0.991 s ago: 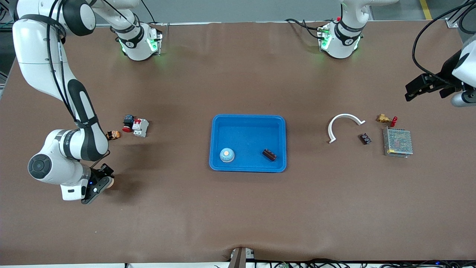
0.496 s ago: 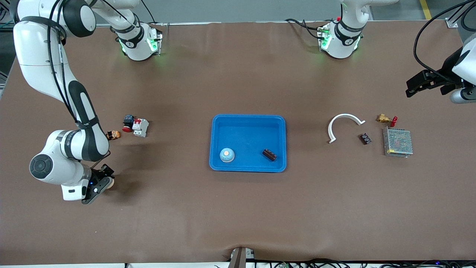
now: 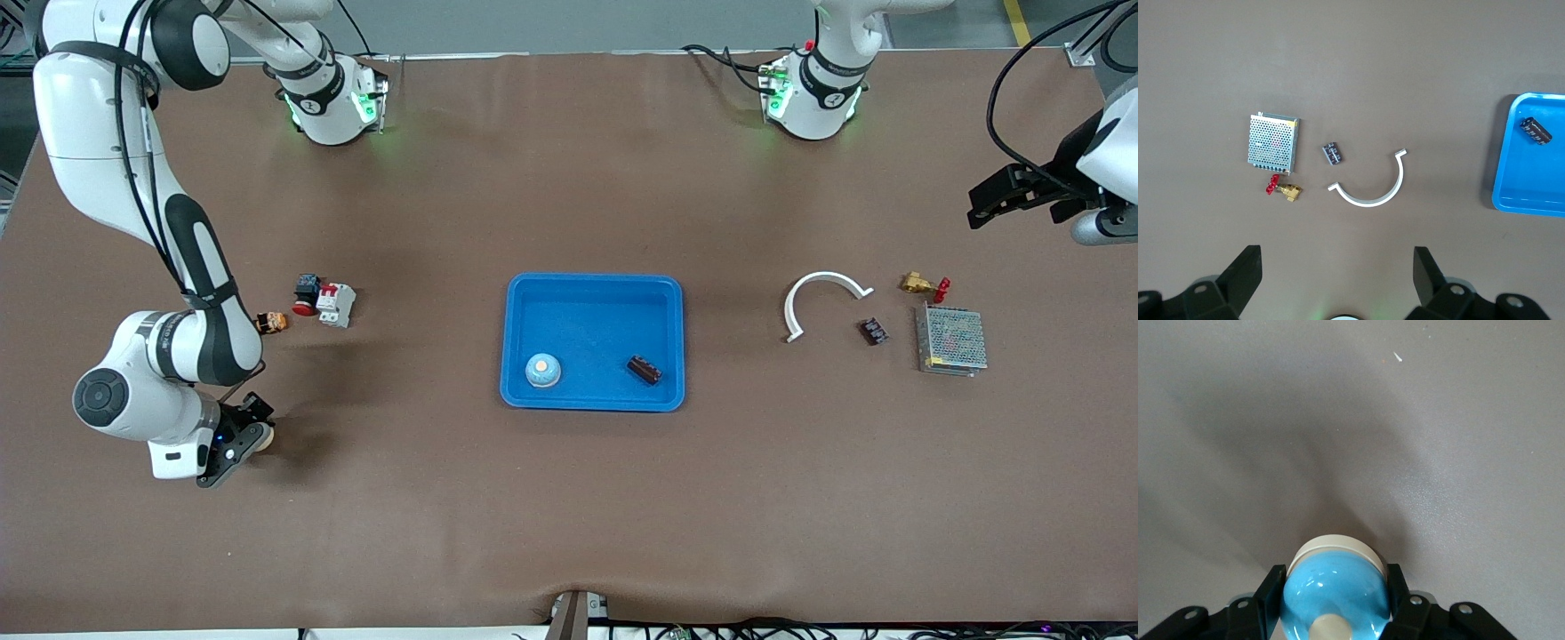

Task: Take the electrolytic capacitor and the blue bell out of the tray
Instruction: 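Lower the bell onto the table with the right gripper and release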

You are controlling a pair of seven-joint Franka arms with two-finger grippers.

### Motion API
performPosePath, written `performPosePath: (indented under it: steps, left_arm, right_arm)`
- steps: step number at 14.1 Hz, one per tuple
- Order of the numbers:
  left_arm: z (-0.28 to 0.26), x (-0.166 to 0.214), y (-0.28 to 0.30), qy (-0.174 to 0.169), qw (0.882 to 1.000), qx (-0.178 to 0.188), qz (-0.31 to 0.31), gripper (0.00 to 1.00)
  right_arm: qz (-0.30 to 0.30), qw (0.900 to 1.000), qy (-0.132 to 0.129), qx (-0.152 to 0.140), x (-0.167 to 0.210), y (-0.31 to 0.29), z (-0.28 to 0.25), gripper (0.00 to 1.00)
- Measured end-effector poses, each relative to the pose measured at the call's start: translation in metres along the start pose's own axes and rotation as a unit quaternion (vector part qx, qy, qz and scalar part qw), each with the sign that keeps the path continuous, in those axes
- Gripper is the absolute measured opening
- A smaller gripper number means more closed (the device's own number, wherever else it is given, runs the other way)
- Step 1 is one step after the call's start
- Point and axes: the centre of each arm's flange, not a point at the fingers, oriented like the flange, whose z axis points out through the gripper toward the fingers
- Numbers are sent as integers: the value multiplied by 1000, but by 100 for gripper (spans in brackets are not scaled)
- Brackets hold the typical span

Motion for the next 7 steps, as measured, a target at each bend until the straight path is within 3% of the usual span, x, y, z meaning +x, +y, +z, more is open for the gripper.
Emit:
performPosePath:
  steps: [5,7]
  left_arm:
    - [2,-3,0,-12,1000,1,8,100]
    - [1,-3,0,-12,1000,1,19,100]
  right_arm:
    - [1,1000,-1,2,-1,0,4,66]
    - [4,1000,-2,3,-5,2,6,81]
